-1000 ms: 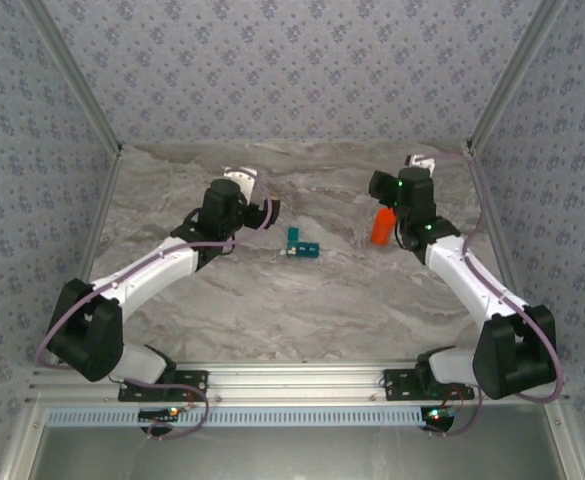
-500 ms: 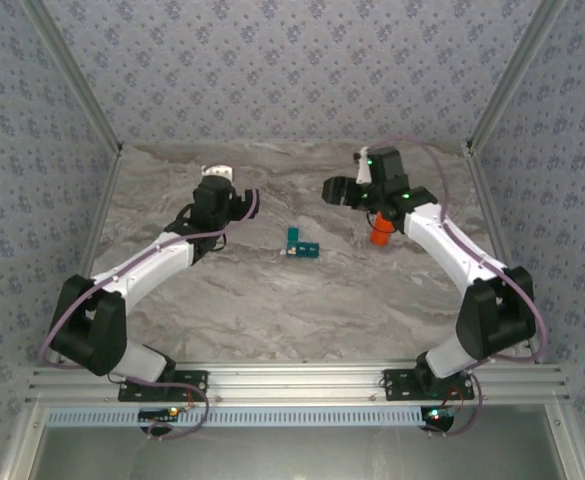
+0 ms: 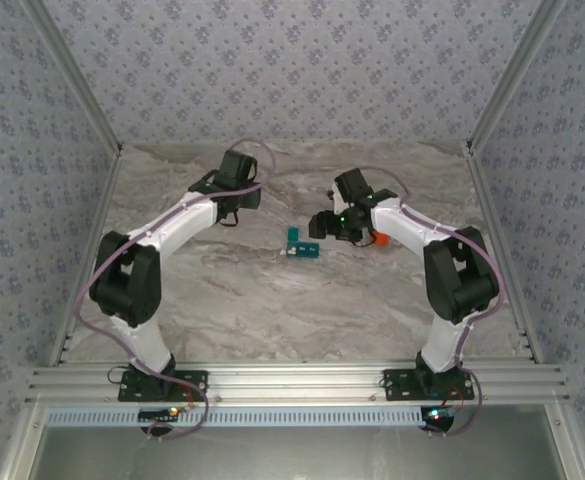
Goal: Sort the pills into containers
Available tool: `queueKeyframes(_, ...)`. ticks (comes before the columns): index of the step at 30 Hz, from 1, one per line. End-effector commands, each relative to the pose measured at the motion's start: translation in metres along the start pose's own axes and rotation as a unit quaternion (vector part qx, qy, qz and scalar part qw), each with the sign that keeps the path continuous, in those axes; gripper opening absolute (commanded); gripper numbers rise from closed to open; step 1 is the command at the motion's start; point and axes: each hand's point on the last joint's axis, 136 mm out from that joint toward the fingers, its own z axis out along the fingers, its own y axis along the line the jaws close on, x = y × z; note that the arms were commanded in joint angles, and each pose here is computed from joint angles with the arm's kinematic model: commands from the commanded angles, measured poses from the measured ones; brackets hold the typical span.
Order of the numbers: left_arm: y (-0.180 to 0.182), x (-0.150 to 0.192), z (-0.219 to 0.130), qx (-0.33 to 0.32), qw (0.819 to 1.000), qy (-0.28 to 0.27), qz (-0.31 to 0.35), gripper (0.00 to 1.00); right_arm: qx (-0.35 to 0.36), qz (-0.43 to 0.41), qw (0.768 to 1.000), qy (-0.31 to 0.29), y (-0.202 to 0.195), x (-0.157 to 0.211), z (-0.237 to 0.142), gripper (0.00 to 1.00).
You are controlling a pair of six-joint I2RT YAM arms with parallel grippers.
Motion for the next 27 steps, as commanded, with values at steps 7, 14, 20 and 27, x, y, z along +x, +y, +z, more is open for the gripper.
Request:
queueKeyframes(7,-0.032,0.029,0.017,0.063,0.991,0.114,0.013,0.0,0.023,-0.025,0.998,0.053,-0.006,0.024,0.023,0.74)
queueKeyframes(14,-0.052,0.037,0.023,0.103,0.986,0.133,0.008,0.0,0.038,-0.03,0.997,0.064,-0.01,0.028,0.035,0.74)
queueKeyframes(20,-0.071,0.048,0.027,0.153,0.975,0.16,0.0,0.0,0.054,-0.031,0.995,0.075,-0.015,0.032,0.04,0.74)
queueKeyframes(27,-0.084,0.055,0.035,0.176,0.968,0.18,-0.011,0.0,0.062,-0.026,0.995,0.08,-0.02,0.034,0.043,0.73)
